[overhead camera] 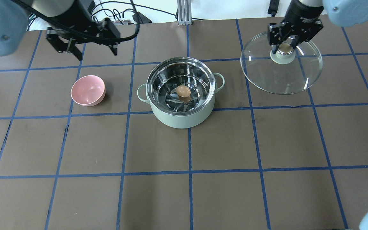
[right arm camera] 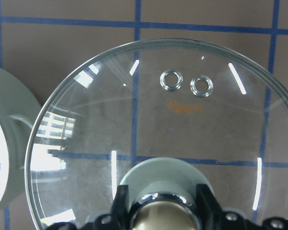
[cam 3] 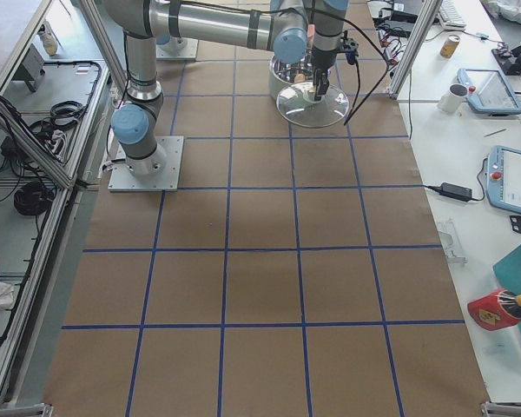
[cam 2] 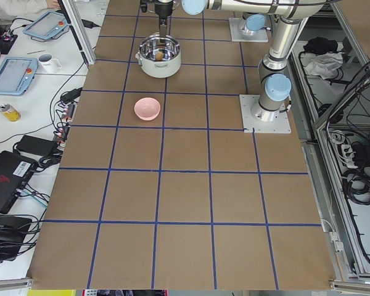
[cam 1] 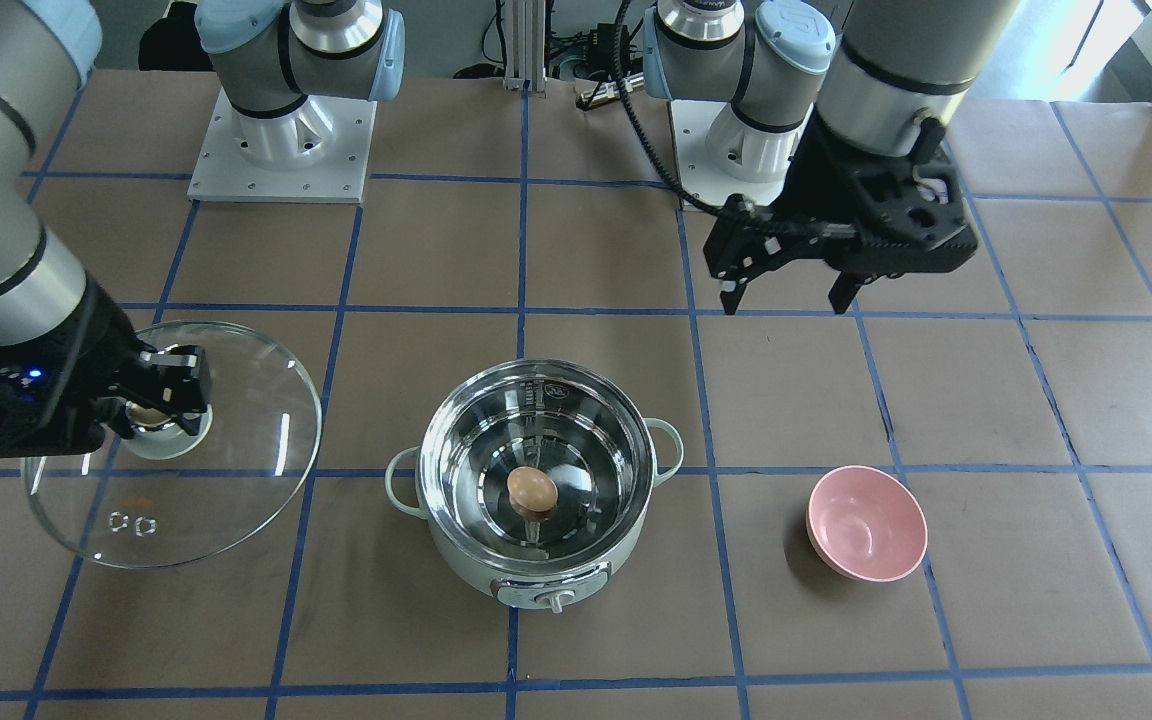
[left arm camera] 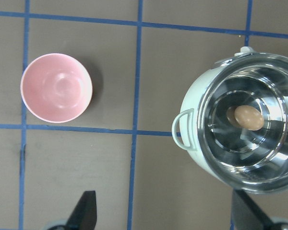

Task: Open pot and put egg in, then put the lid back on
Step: 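Raise the left gripper out of the pot and withdraw it, then carry the glass lid over the pot with the right gripper and lower it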

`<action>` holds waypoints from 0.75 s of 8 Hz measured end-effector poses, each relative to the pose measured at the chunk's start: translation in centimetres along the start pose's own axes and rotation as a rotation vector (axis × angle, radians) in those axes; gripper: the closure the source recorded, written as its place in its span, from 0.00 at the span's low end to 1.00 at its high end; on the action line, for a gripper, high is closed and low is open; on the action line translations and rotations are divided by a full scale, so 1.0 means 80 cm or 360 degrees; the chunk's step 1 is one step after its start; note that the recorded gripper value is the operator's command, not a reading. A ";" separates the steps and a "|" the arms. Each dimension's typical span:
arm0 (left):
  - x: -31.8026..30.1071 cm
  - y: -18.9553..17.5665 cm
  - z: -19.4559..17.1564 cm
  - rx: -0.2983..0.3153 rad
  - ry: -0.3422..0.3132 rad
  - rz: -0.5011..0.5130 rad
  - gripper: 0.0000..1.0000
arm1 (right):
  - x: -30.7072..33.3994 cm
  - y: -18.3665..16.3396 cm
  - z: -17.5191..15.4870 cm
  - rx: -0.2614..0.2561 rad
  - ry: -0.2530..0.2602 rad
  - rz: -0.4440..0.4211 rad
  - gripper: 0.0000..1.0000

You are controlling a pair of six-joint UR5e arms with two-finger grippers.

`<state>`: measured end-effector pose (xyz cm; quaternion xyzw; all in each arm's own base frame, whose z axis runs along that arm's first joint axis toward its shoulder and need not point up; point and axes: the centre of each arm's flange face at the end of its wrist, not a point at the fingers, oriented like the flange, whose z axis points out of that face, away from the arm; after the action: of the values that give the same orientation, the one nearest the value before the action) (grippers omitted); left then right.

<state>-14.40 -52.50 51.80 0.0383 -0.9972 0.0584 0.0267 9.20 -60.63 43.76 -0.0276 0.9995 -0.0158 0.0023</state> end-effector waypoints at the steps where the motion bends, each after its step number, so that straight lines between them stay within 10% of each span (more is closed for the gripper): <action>1: -0.031 0.014 -0.028 0.0004 -0.0014 -0.0032 0.00 | -0.062 0.004 -0.010 0.0025 0.0011 0.0025 1.00; 6: -0.039 0.037 -0.028 -0.0034 -0.0019 -0.0013 0.00 | -0.245 0.020 -0.001 0.0102 -0.0093 0.0093 1.00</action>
<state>-11.44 -49.04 53.51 0.0425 -0.9978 0.0473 0.0213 28.68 -57.97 43.82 0.0013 0.9984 -0.0469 0.0328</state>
